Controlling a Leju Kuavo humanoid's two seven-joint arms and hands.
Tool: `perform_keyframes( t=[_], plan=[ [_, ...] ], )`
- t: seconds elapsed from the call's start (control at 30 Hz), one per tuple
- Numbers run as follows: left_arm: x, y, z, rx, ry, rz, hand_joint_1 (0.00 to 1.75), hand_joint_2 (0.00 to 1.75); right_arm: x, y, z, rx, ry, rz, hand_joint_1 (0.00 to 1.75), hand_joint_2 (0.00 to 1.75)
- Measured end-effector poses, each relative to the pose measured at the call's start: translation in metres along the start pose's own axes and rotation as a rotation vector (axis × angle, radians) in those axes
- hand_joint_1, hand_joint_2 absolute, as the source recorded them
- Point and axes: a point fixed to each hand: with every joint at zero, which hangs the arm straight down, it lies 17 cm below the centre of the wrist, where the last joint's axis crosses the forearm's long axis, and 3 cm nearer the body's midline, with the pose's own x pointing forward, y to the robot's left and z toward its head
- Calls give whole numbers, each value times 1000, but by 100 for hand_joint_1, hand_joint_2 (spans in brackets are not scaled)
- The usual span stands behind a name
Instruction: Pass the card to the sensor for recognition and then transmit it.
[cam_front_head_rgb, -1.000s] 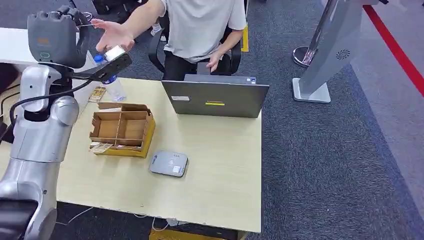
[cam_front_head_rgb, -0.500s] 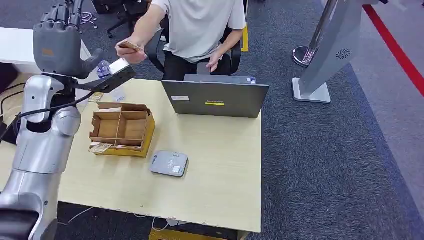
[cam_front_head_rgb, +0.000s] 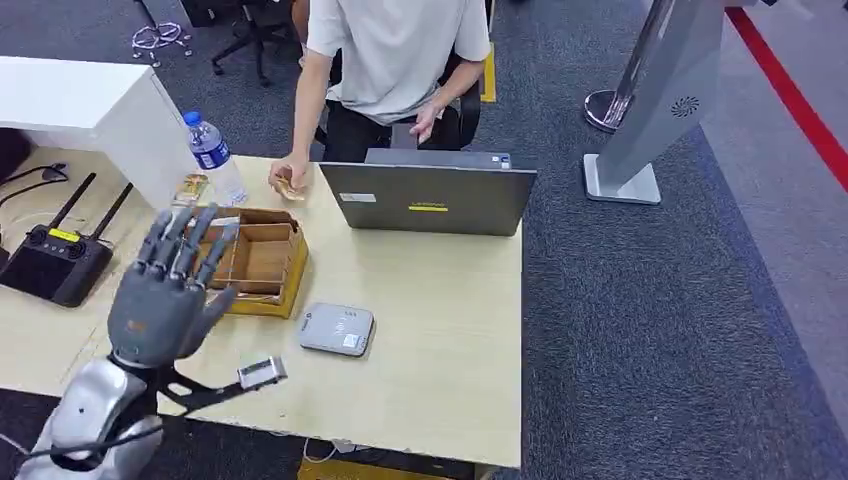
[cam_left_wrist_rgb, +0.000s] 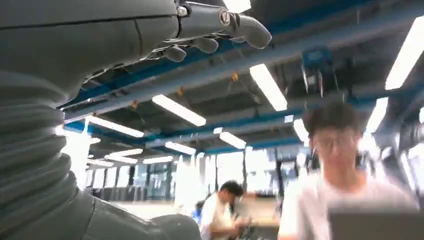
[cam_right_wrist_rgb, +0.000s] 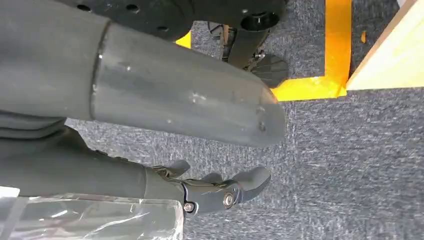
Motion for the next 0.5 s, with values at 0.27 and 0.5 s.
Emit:
perform_keyframes(
  t=[0.27, 0.5],
  plan=[
    [-37, -60, 72, -261, 219, -24, 0, 175, -4, -2, 0, -3, 16, 2, 0, 0],
    [-85, -100, 93, -385, 346, -32, 0, 175, -5, 0, 0, 10, 22, 24, 0, 0]
  ],
)
